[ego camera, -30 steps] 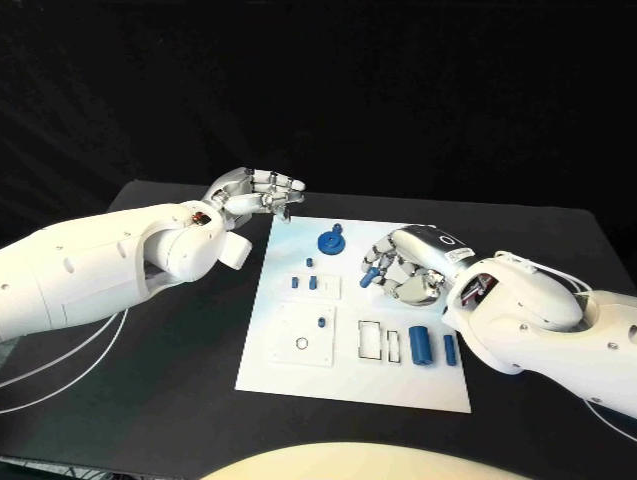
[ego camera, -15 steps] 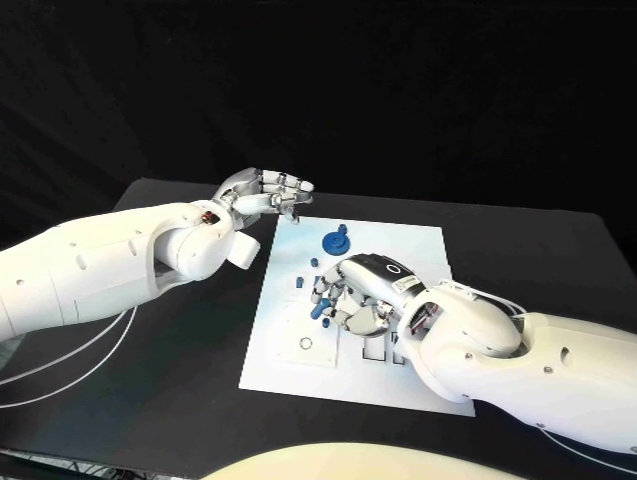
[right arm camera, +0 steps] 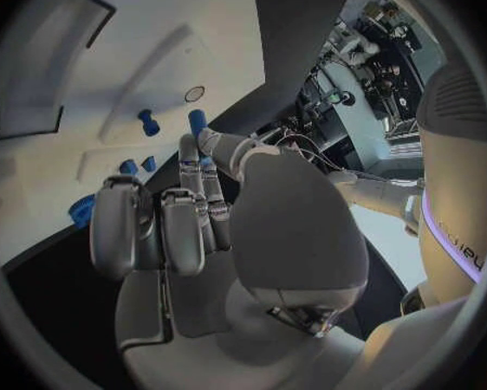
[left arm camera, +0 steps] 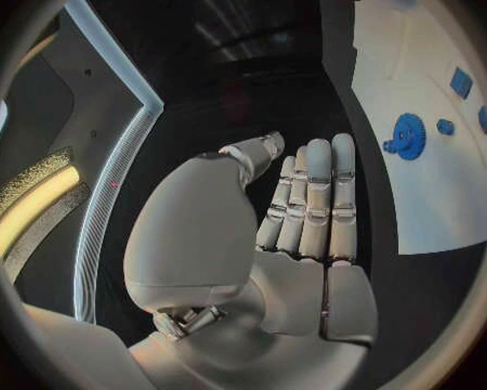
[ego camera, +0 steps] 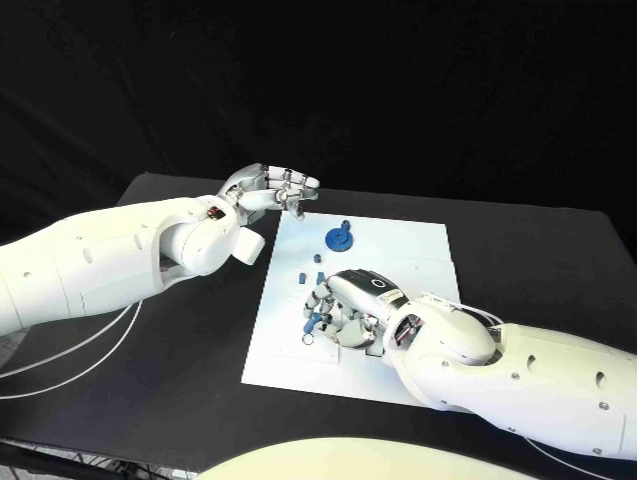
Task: Assemble the parts on the task board
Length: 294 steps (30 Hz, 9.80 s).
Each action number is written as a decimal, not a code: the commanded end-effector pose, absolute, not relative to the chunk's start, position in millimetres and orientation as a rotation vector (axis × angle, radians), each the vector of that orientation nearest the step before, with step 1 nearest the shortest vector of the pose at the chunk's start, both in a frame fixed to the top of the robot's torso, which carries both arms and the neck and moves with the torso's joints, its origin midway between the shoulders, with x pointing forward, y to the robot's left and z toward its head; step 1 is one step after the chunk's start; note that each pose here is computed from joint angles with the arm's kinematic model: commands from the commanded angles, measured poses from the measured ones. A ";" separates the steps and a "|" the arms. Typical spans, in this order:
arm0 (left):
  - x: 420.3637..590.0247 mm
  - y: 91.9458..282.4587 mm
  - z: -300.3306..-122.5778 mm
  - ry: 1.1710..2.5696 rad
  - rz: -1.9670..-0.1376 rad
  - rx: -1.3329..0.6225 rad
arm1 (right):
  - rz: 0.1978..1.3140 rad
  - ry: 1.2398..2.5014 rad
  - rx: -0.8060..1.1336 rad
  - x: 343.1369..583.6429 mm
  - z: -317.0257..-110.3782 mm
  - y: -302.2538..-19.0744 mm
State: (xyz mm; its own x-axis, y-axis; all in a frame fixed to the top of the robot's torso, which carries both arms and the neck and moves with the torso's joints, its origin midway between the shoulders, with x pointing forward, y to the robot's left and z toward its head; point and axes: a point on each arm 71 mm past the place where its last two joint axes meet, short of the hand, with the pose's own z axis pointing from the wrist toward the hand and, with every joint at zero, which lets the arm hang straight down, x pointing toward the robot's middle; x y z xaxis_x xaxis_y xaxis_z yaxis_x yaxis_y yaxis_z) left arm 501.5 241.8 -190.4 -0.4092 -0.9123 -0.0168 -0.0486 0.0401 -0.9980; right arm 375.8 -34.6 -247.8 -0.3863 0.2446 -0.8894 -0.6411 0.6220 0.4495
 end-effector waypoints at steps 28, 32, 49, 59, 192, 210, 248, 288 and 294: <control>500.8 240.6 -189.6 1.577 -1.483 -1.007 | 0.925 1.789 -0.434 370.7 -262.1 -29.6; 500.6 241.0 -189.5 1.576 -1.482 -1.007 | 0.911 1.799 -0.445 370.2 -264.2 -28.5; 500.4 242.2 -189.4 1.576 -1.479 -1.009 | 0.920 1.790 -0.437 365.9 -264.2 -23.4; 500.6 242.2 -189.5 1.577 -1.479 -1.009 | 0.928 1.748 -0.387 367.3 -260.6 -29.4; 498.6 240.1 -194.0 1.605 -1.506 -1.021 | 0.624 2.189 0.293 370.2 -262.8 -152.8; 497.9 240.2 -194.4 1.611 -1.516 -1.043 | 0.626 2.184 0.254 374.9 -269.2 -134.9; 497.5 245.3 -194.7 1.609 -1.502 -1.060 | 0.640 2.108 0.129 363.9 -261.9 -143.8; 497.6 243.8 -195.6 1.626 -1.502 -1.059 | 0.609 2.151 0.113 372.7 -273.9 -145.9; 497.5 244.4 -195.6 1.626 -1.500 -1.060 | 0.612 2.155 0.109 372.0 -274.1 -146.5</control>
